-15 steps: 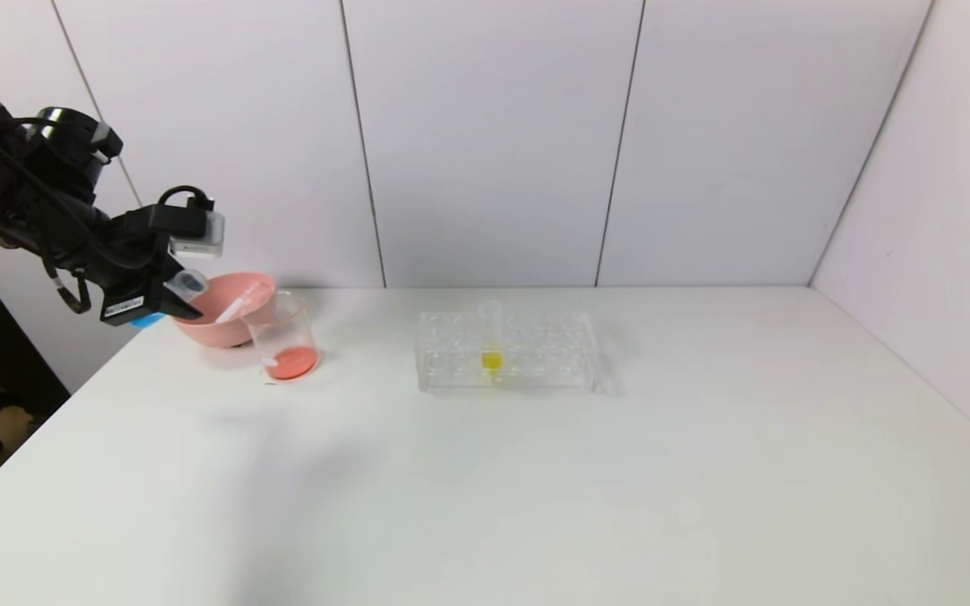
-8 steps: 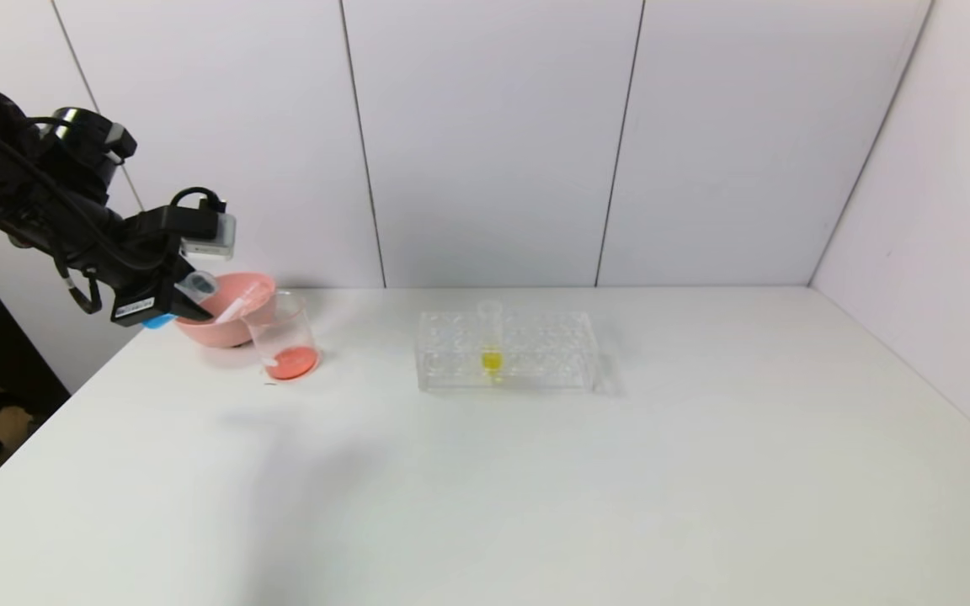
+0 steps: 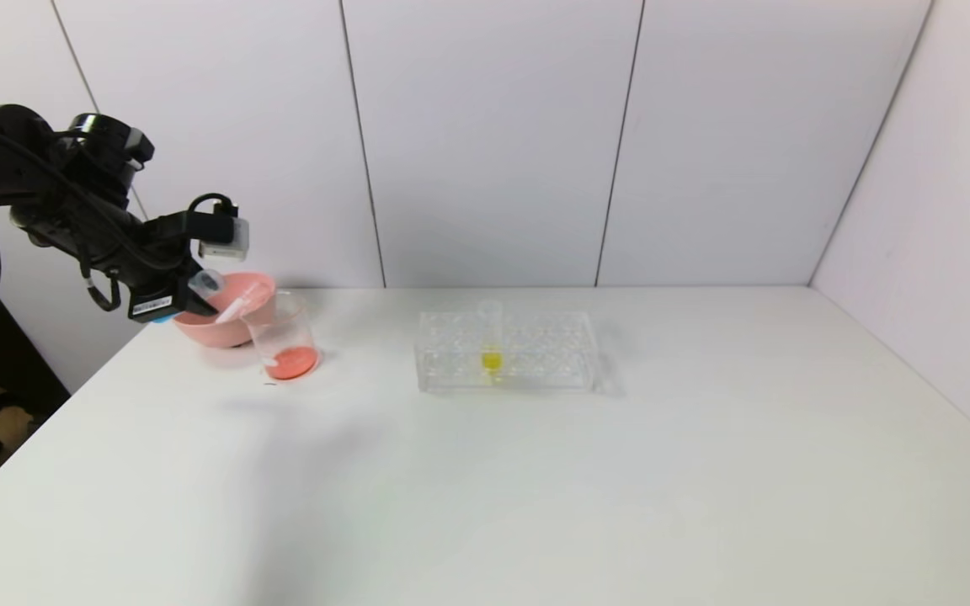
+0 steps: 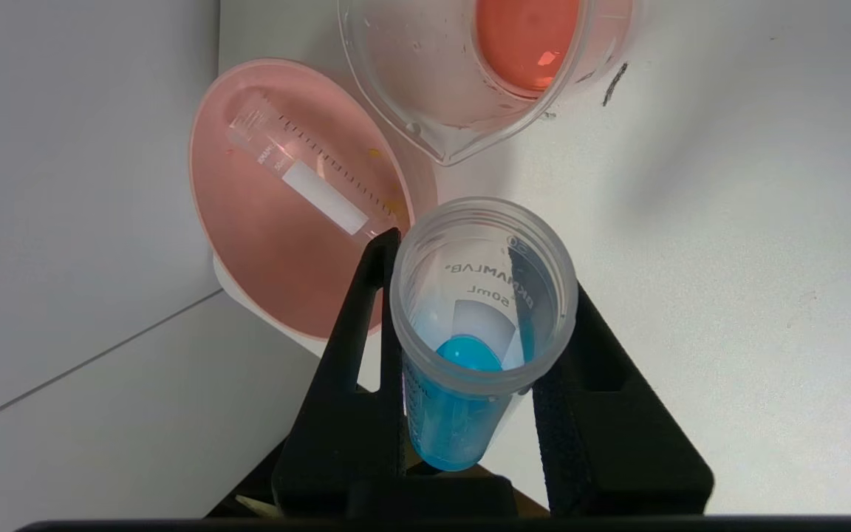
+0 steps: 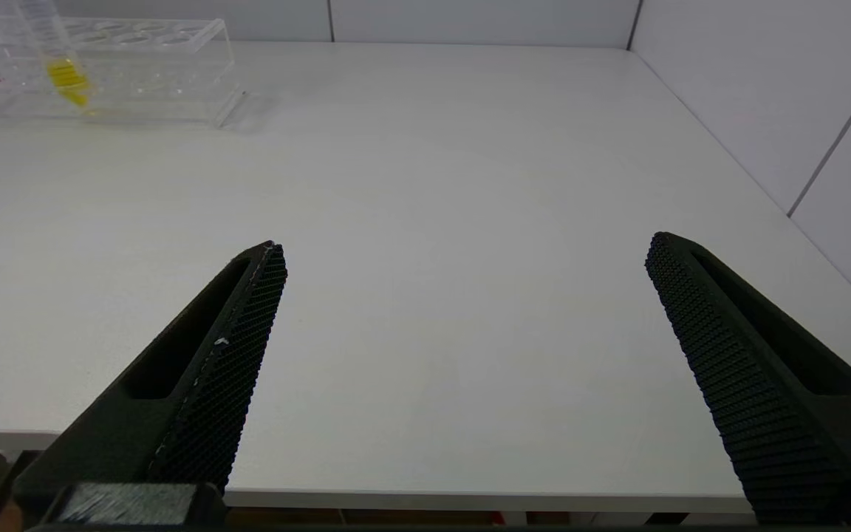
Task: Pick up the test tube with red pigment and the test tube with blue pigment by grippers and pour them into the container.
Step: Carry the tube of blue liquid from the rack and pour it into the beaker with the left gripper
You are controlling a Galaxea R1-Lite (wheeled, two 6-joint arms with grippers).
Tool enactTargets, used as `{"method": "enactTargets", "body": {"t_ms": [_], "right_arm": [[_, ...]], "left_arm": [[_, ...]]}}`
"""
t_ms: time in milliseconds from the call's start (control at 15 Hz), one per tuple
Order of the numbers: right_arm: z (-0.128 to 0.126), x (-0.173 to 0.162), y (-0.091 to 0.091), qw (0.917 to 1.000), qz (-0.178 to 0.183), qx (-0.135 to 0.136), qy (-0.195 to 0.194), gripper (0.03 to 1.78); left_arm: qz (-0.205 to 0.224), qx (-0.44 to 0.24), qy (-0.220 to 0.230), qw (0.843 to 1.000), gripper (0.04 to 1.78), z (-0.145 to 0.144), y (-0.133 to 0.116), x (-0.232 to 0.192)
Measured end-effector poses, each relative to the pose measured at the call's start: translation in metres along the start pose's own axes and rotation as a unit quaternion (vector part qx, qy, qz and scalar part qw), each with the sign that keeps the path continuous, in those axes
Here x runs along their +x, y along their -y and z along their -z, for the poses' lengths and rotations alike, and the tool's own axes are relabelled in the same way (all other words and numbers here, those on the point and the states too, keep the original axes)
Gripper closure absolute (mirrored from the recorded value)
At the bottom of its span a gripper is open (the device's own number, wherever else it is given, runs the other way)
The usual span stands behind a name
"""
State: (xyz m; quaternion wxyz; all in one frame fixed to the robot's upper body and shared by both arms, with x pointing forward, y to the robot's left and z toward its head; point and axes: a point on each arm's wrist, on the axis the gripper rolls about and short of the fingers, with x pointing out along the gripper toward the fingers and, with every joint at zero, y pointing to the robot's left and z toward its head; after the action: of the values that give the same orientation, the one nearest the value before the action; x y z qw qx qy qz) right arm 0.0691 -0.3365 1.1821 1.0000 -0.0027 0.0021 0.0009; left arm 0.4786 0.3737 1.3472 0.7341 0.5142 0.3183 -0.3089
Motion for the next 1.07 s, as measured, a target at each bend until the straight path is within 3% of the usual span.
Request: {"method": "enactTargets", "body": {"t_ms": [533, 1067], "right_arm": [[0.000, 0.000, 0.000, 1.0000, 0.000, 0.000, 0.000, 0.04], [0.000, 0.000, 0.000, 1.0000, 0.000, 0.000, 0.000, 0.04]], "left_arm": [[-0.014, -0.004, -0.045, 0.999, 1.32, -0.009, -0.002, 0.023], [-0.023, 0.007, -0.050, 0.998, 1.32, -0.016, -0.003, 0.024]]}}
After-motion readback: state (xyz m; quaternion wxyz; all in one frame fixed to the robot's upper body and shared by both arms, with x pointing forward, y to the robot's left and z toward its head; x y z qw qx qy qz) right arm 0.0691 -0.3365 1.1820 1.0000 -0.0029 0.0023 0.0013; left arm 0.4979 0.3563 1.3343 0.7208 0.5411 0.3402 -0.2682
